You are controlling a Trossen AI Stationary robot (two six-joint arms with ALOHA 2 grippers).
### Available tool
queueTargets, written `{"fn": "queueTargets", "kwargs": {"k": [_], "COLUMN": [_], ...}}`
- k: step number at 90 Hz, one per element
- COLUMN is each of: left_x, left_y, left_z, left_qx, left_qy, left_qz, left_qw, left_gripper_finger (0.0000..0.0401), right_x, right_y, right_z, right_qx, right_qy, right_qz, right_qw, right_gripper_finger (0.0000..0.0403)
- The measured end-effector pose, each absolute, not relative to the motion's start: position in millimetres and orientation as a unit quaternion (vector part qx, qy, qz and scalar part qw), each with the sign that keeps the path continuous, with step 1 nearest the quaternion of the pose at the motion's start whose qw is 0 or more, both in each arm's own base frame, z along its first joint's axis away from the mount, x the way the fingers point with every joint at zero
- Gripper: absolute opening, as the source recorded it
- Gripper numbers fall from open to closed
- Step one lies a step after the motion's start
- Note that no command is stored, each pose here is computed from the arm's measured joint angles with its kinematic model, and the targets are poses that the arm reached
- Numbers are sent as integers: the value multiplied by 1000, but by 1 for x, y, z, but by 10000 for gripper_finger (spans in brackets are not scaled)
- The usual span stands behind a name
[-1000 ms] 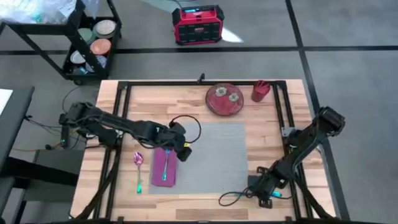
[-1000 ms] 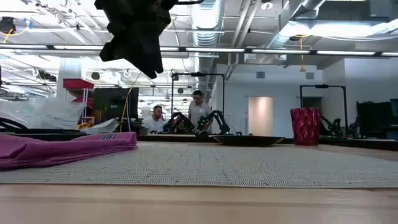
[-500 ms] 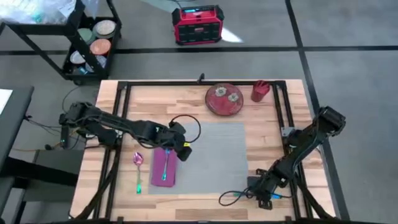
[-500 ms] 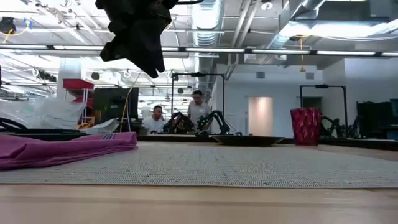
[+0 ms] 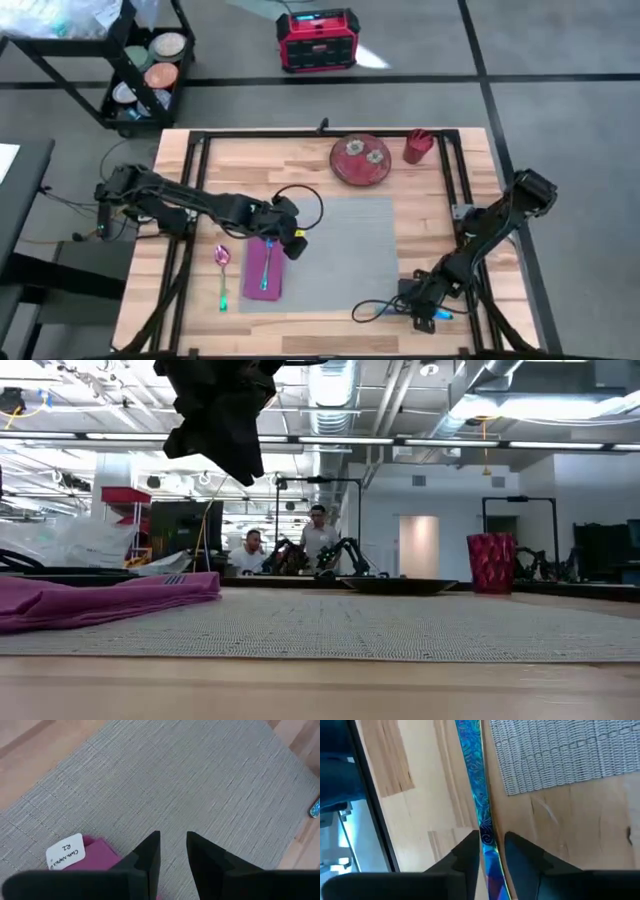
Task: Set table place
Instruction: Put the blue table knife on the gray table mat
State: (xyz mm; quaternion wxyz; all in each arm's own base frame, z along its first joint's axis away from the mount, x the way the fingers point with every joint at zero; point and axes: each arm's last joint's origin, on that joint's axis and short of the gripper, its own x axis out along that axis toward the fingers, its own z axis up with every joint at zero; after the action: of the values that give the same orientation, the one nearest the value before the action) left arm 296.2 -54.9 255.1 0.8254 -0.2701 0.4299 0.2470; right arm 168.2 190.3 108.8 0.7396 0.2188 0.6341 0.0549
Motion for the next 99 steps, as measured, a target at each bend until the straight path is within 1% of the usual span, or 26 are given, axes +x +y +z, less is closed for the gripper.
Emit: {"fn": "queueTargets", "kwargs": {"k": [11,21,31,47,59,77,87,93,99], "left_x": [295,295,295,295,296,296,297,297,297], "left_y": [-55,-55,-55,-55,-55,-55,-54,-54,-55], "left_z": [254,254,254,254,254,254,255,255,255], "left_qx": [-254,-256,-256,-244,-247,-244,-252,-253,-252], "left_qy": [438,437,436,433,429,424,418,417,416], "left_qz": [241,241,242,246,250,256,258,258,257], "left_qw": [828,828,828,832,832,834,834,834,835], "left_gripper_finger": [79,79,79,79,79,79,79,79,79], "right_x": [166,167,166,162,157,155,157,157,158], "right_y": [192,192,193,197,201,205,203,202,200], "right_z": [109,109,109,109,107,107,107,107,107], "right_qx": [201,184,161,154,152,180,198,204,205], "right_qy": [617,612,598,589,595,607,614,618,623], "right_qz": [54,61,66,70,66,71,59,50,48], "right_qw": [759,766,783,790,786,771,762,757,754], "right_gripper_finger": [75,77,85,105,110,109,107,99,76]}}
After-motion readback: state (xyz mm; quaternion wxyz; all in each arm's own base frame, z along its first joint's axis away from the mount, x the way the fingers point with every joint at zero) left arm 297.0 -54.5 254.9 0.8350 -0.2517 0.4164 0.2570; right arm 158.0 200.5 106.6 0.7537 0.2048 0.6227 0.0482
